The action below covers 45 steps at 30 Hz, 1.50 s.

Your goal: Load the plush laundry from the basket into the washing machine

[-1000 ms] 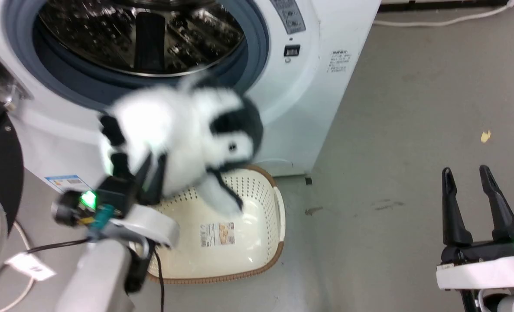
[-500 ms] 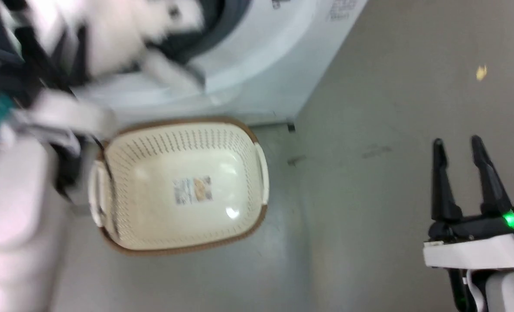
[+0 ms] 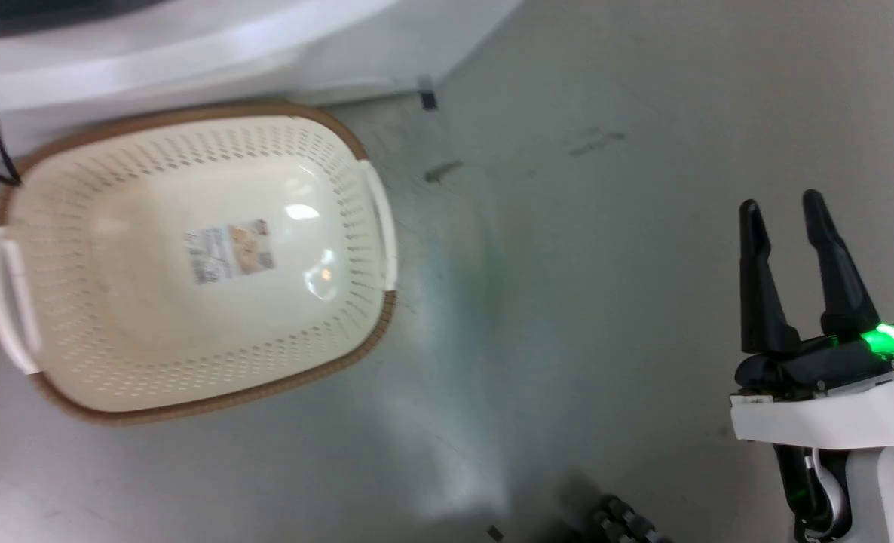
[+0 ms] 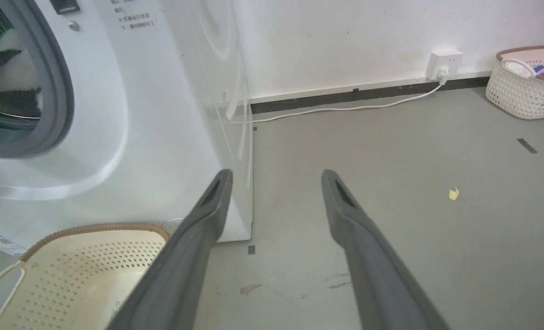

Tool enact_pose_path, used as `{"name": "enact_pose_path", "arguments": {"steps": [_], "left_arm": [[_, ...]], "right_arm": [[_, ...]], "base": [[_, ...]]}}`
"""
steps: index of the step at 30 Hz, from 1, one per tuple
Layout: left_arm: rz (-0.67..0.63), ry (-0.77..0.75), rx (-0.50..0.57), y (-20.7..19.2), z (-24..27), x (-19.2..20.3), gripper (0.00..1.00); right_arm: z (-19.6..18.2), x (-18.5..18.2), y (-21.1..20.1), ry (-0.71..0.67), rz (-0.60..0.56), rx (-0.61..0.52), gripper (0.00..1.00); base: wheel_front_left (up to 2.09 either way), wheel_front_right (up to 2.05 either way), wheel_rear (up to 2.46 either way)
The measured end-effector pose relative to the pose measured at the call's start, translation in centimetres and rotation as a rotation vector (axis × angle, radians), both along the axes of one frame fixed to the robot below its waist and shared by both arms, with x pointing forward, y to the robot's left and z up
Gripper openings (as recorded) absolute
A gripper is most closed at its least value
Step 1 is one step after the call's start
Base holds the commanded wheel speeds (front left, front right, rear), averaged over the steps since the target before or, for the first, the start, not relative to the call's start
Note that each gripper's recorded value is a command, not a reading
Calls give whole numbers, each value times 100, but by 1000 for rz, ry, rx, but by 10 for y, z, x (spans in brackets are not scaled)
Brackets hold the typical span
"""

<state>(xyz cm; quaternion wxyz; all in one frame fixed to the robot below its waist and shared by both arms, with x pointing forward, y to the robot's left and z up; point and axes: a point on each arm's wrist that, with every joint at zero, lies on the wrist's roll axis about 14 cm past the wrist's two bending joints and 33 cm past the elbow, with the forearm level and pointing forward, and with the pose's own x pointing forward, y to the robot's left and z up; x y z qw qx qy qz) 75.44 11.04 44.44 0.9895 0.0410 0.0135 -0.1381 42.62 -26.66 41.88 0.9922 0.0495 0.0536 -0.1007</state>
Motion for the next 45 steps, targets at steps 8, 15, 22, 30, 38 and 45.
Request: {"name": "enact_pose_path", "arguments": {"steps": [8, 15, 22, 30, 38, 45], "left_arm": [[-11, 155, 69, -12, -59, 18, 0], [-6, 175, 87, -6, -54, 4, 100], [-23, 169, 66, -6, -45, -46, 100], [-40, 84, -37, -13, 15, -105, 100], [-29, -115, -132, 1, 89, -201, 100], [43, -204, -147, 24, 110, -290, 100]], "right_arm": [[-7, -2, -12, 29, -30, -18, 100], [10, 1, -12, -19, -25, -34, 100], [48, 3, -4, -116, 11, -82, 100], [93, -15, 10, -217, 49, -127, 100], [127, -40, 31, -307, 99, -125, 100], [137, -54, 55, -349, 164, -83, 100]], "base": [[0, 0, 0], [0, 0, 0], [0, 0, 0], [0, 0, 0], [0, 0, 0], [0, 0, 0]]}}
